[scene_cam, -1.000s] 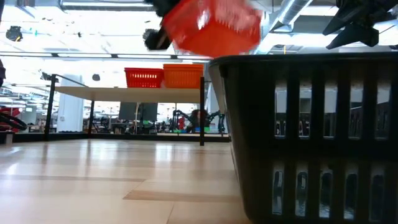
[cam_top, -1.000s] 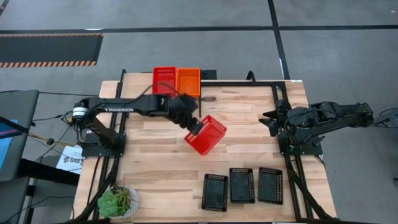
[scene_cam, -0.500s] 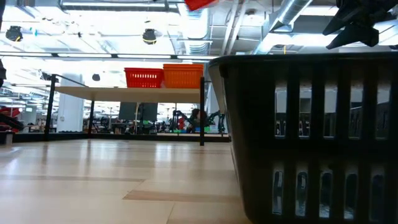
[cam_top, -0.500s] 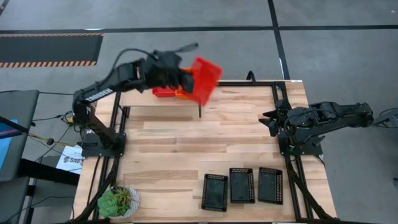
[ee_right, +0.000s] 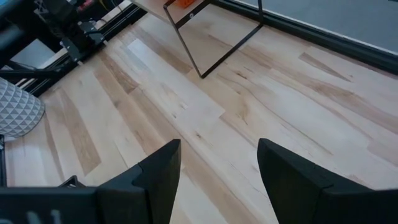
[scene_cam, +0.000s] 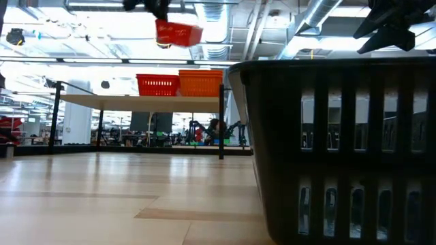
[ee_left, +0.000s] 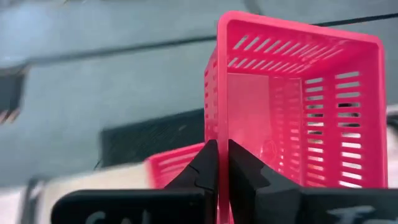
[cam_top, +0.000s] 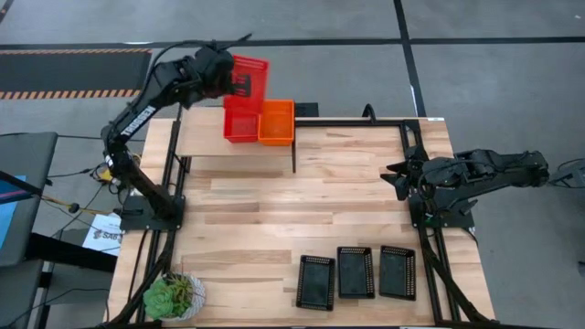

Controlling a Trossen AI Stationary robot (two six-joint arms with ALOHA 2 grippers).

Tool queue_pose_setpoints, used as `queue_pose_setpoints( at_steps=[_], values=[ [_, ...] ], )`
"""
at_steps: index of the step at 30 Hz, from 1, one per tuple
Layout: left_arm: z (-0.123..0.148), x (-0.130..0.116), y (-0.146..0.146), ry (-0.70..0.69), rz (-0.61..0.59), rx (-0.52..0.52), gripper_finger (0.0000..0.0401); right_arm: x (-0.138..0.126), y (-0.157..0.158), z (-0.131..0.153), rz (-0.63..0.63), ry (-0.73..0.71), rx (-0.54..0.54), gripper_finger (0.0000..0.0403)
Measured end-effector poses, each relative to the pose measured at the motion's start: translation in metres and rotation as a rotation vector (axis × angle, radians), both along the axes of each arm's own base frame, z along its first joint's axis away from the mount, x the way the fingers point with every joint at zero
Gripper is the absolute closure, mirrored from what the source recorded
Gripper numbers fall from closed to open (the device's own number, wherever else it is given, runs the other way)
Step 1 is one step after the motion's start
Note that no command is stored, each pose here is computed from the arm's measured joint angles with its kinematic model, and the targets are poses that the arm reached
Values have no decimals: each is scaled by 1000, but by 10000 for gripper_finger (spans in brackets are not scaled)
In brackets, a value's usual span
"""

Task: Stack baskets on shelf by color
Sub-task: Stack the red bin on top of the other red bins on the shelf

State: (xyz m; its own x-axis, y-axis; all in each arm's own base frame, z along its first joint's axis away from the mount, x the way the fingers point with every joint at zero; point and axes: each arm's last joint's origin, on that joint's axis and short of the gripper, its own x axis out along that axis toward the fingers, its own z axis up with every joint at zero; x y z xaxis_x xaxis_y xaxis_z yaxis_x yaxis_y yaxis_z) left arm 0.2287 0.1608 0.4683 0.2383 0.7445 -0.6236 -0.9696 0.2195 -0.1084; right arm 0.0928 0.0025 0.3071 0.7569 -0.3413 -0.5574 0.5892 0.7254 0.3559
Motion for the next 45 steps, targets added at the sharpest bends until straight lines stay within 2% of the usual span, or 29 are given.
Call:
queue_pose_setpoints(
  at_steps=[6,9,15,19,23,37,45],
  values=[
    [-17,-22,32,-37,146,-133,397,0,-1,0,-31,-5,-25,168],
    [-28,-27,45,-62,142,-210,397,0,-1,0,-32,-4,-26,168],
    [-60,-27,63,-42,134,-293,397,0,-1,0,-33,-5,-26,168],
    [-88,-28,69,19,158,-365,397,0,-1,0,-32,-5,-25,168],
    [-102,-27,69,12,160,-429,397,0,-1,0,-32,-5,-26,168],
    [-104,-23,66,-99,76,-546,397,-2,-1,-1,-32,15,-29,168],
    [-105,-24,63,-88,63,-589,397,-2,-1,-1,-31,19,-30,168]
  ],
)
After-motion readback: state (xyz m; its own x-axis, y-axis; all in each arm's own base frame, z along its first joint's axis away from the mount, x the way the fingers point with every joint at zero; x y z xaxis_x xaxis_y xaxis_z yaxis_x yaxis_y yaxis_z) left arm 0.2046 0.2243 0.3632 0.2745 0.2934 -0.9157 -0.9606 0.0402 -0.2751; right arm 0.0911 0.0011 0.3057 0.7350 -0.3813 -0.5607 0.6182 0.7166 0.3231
